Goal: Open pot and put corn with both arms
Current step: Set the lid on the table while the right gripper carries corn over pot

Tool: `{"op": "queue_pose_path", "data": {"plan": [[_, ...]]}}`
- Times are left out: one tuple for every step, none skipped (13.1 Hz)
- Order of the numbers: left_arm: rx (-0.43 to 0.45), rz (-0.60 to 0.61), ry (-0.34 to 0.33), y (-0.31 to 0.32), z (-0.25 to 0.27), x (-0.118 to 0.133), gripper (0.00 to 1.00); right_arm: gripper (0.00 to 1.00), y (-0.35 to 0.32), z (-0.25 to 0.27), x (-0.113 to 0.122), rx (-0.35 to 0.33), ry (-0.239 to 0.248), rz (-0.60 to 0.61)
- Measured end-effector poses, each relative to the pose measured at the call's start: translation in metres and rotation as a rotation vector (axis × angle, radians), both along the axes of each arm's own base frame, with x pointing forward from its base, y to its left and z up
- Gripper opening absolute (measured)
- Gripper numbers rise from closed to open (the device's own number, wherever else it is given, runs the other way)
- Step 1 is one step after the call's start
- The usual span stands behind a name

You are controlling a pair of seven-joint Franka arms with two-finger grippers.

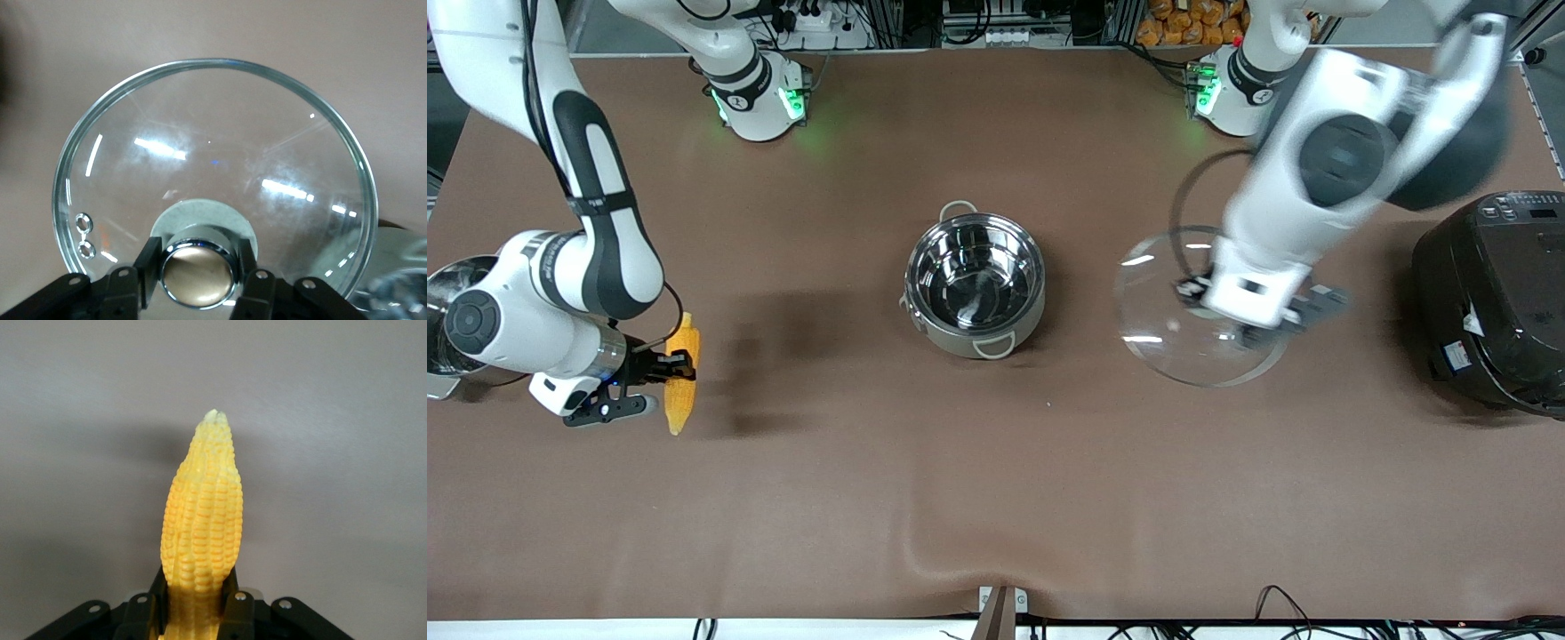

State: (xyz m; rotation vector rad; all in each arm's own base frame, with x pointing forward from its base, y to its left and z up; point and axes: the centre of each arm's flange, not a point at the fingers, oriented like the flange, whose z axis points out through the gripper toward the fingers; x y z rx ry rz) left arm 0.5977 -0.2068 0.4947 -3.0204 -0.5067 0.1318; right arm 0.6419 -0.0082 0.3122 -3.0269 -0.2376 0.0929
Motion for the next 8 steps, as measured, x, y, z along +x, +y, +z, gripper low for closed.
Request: {"op": "queue_pose_path", "data": {"plan": [[-0.008,-0.017,-0.003,0.034,-0.013,0.005,0.50,0.34,0.022,0.023,0.001,0.006,0.016,-0.016],[-0.015,-0.031,-0.008,0.063,-0.032,0.007,0.50,0.34,0.044,0.049,-0.001,0.011,0.040,-0.035],[-0.021,-0.049,-0.016,0.085,-0.054,0.005,0.50,0.34,0.067,0.075,-0.004,0.013,0.061,-0.054],[-0.026,-0.065,-0.025,0.098,-0.077,0.001,0.50,0.34,0.087,0.099,-0.007,0.013,0.073,-0.070],[-0.029,-0.075,-0.025,0.105,-0.100,-0.006,0.50,0.34,0.105,0.118,-0.010,0.013,0.080,-0.084],[-0.031,-0.078,-0.021,0.110,-0.119,-0.013,0.50,0.34,0.123,0.134,-0.014,0.010,0.086,-0.097],[-0.033,-0.076,-0.023,0.113,-0.135,-0.019,0.50,0.34,0.141,0.144,-0.017,0.006,0.092,-0.111],[-0.037,-0.067,-0.038,0.119,-0.152,-0.025,0.50,0.34,0.161,0.150,-0.021,0.002,0.096,-0.128]]}}
